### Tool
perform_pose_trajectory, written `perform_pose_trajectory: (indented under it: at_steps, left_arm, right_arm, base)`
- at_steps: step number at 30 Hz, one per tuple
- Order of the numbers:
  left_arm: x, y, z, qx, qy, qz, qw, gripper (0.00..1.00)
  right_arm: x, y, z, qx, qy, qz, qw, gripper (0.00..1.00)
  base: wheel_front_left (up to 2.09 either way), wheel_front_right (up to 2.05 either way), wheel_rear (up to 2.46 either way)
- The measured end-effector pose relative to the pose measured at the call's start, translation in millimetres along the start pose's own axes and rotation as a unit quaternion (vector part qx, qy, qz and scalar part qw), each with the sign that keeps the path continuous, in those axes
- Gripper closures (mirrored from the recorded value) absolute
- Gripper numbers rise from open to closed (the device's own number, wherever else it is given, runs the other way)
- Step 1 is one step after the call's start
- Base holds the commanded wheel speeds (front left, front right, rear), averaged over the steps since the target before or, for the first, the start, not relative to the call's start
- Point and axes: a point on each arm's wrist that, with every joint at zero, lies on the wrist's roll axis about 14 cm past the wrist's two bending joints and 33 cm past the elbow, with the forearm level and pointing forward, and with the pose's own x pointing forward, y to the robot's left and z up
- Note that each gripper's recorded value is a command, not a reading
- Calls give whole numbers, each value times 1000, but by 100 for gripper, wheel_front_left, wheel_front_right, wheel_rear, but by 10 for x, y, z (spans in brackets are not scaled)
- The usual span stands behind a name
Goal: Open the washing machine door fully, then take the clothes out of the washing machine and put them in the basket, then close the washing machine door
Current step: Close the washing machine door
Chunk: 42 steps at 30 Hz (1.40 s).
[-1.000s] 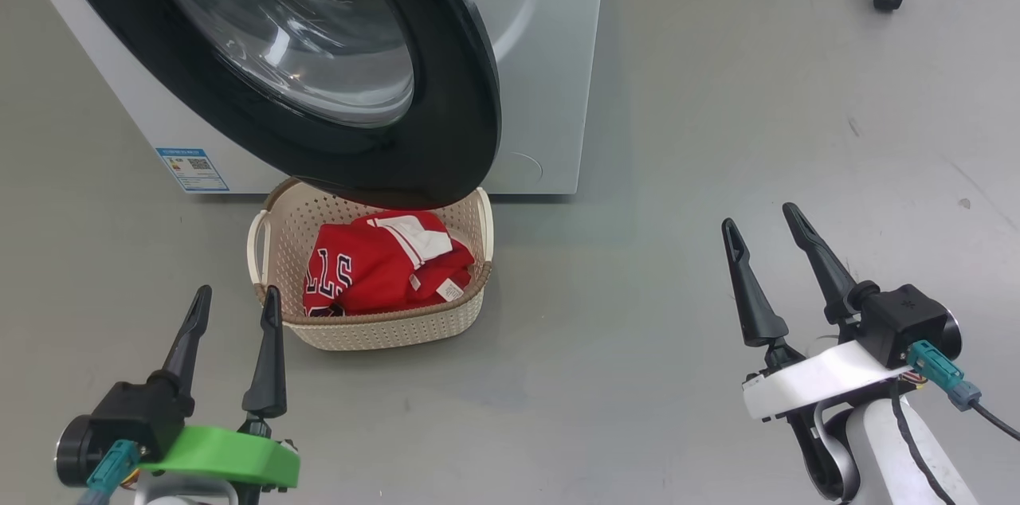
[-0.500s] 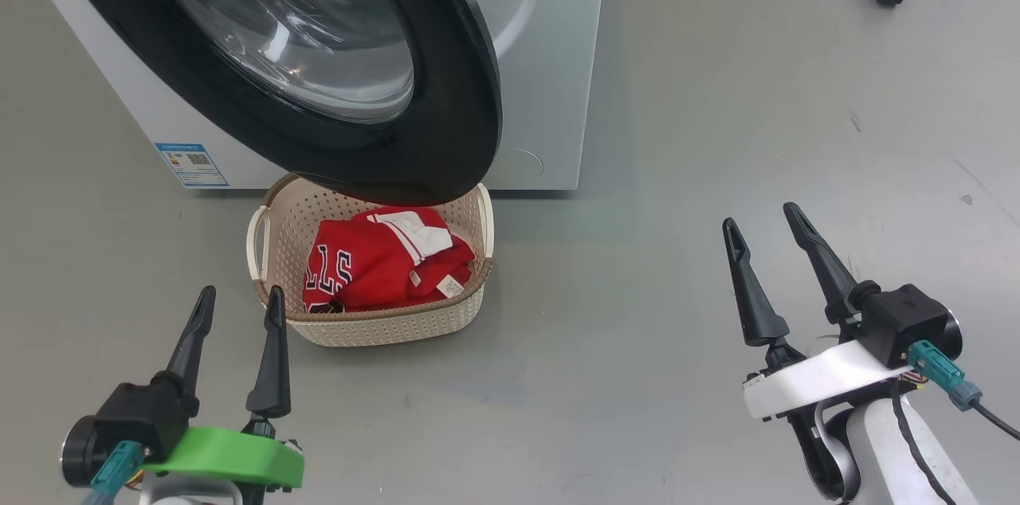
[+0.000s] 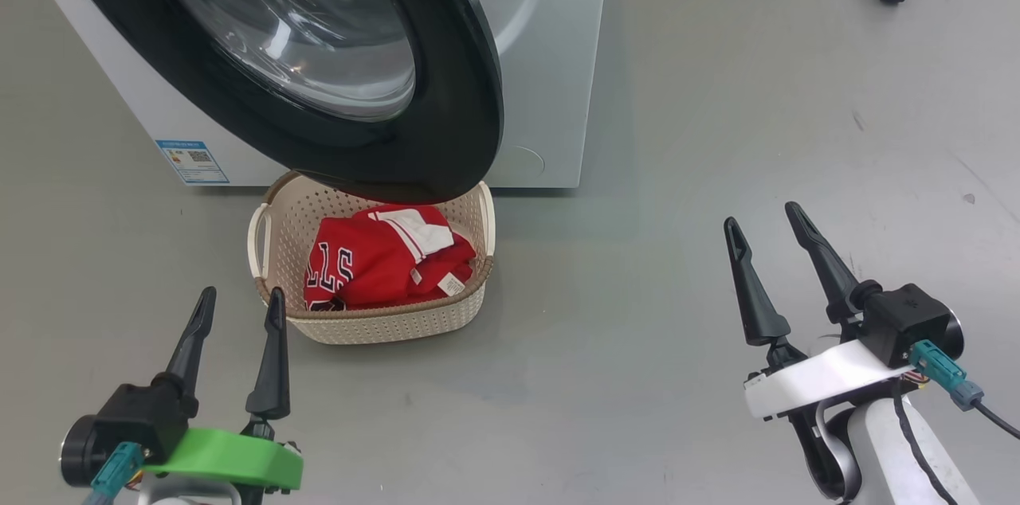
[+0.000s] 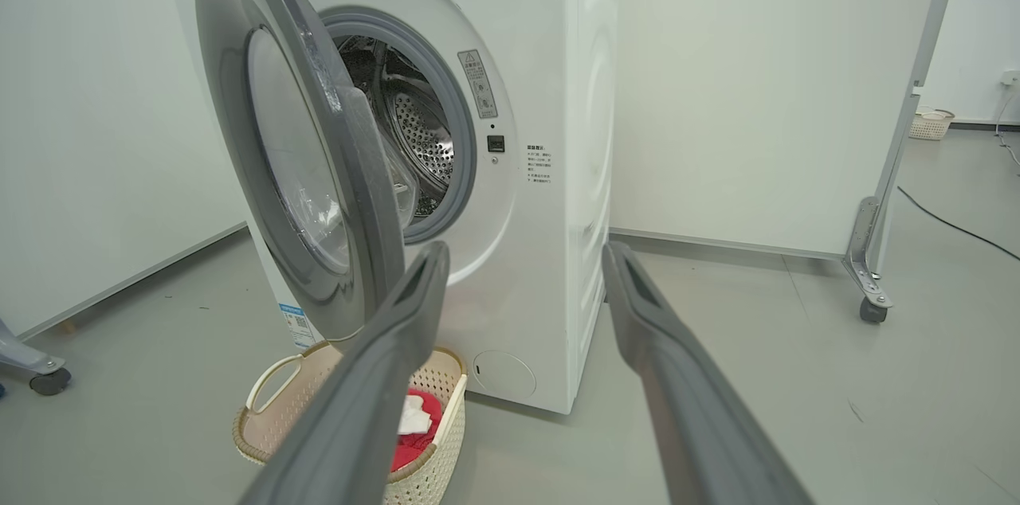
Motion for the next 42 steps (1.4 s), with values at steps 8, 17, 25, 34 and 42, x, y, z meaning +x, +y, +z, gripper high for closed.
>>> perform_pose_trajectory:
  at_steps: [8, 17, 25, 34, 42]
  left_arm:
    - [-17, -12, -42, -4, 5, -1, 1000, 0]
    - [1, -1, -173, -7, 22, 3, 1000, 0]
    - [116, 174, -143, -2, 13, 30, 999, 0]
    - [112, 391, -213, -3, 22, 66, 998, 0]
    - [90, 561, -334, 10, 42, 90, 995, 0]
  right_arm:
    - [30, 49, 0, -7, 0, 16, 1000, 100]
    - [269, 536, -4, -38, -4, 129, 991, 100]
    - [422, 1180, -214, -70, 14, 277, 958, 100]
    - [837, 1304, -358, -79, 16, 322, 943, 100]
    - [1163, 1353, -569, -74, 24, 343, 936, 100]
  base:
    - [0, 0, 0]
    - [0, 0, 0]
    - [0, 0, 0]
    - [0, 0, 0]
    - [0, 0, 0]
